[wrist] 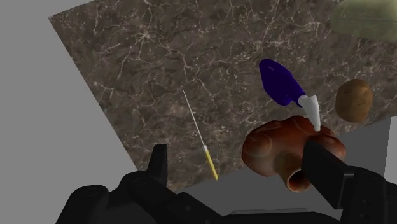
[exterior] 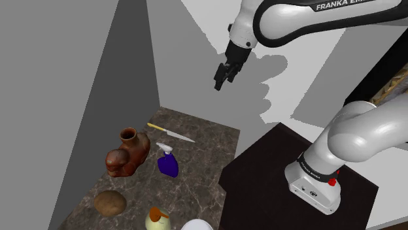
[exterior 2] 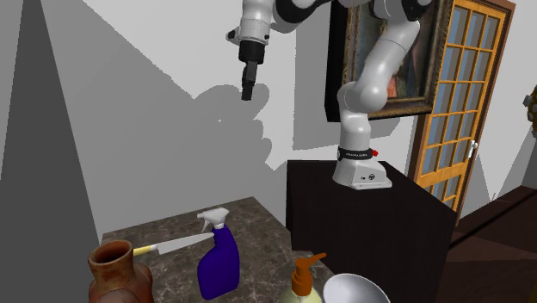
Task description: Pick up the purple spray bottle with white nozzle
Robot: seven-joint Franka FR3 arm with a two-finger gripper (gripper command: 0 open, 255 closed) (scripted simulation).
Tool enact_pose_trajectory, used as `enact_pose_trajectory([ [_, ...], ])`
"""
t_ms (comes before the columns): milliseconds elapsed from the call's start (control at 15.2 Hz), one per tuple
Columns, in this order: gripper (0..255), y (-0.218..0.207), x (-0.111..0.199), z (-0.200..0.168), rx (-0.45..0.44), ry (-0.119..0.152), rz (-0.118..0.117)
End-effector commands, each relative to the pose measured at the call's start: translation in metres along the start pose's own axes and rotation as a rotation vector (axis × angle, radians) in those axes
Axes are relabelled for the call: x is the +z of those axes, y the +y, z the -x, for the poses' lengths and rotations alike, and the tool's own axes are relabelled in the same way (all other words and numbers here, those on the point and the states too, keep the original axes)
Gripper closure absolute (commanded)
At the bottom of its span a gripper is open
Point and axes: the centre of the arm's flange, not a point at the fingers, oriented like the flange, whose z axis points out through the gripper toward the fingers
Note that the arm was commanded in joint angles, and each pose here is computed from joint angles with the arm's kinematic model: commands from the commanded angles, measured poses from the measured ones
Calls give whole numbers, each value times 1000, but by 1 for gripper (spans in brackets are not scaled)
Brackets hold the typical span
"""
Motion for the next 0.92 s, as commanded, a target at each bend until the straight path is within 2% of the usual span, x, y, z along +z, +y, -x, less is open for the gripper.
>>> enact_pose_trajectory([
  [0, 0, -18, 20, -7, -9, -7, -2],
  [858, 0, -126, 151, -36, -69, -54, -9],
])
